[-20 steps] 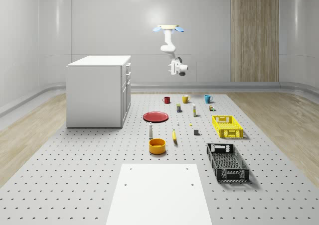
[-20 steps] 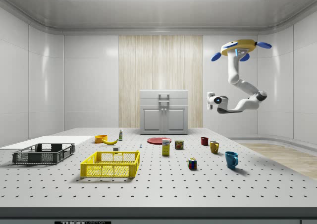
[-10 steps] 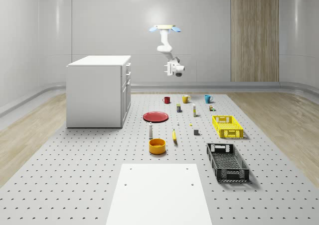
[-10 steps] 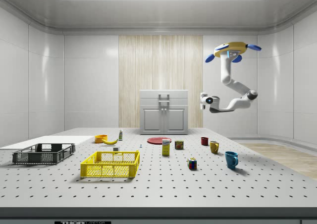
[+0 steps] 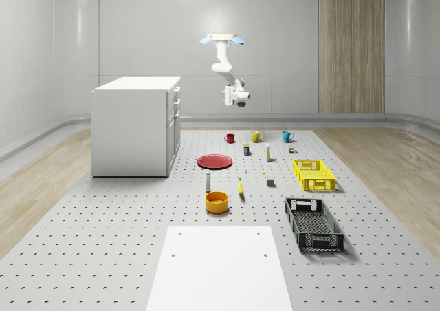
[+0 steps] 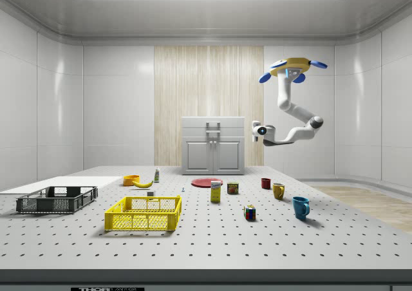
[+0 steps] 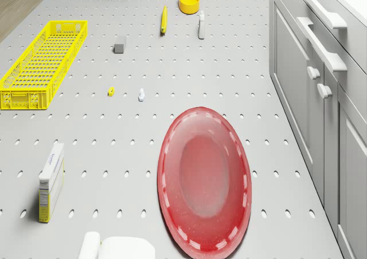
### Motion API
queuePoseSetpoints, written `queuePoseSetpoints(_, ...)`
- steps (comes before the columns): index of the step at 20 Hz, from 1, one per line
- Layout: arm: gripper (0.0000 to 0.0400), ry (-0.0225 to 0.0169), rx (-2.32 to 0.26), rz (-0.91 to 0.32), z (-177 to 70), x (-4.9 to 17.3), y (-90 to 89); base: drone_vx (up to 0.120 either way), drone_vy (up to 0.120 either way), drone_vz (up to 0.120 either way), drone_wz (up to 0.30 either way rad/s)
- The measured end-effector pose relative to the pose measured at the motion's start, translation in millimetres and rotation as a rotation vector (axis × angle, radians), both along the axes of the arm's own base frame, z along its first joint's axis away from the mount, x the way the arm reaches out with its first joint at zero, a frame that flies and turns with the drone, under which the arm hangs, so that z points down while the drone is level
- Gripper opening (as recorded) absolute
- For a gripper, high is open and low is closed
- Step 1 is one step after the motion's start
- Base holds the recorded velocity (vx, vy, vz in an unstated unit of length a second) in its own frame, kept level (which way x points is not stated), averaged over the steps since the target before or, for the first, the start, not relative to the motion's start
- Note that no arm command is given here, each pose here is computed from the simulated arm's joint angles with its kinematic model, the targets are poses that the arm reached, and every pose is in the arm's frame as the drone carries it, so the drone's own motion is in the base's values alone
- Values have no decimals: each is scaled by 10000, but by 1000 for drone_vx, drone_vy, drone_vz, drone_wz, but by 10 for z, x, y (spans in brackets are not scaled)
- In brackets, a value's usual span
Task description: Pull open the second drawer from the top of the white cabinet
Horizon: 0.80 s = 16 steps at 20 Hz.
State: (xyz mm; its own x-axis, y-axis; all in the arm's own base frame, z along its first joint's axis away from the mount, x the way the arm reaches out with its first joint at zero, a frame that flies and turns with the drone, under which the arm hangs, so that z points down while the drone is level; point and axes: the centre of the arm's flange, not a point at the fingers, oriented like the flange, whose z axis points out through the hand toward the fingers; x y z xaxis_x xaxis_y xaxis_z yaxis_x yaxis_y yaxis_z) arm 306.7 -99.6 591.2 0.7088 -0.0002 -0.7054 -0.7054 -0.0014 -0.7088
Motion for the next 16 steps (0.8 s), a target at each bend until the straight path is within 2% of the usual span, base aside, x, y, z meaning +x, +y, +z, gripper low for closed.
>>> queuePoseSetpoints(10,300,2,0,-1,0,0,0,120,-120,0,0)
queuePoseSetpoints(15,300,2,0,-2,-1,0,0,120,-120,96,0)
queuePoseSetpoints(16,300,2,0,-2,-1,0,0,120,-120,0,0)
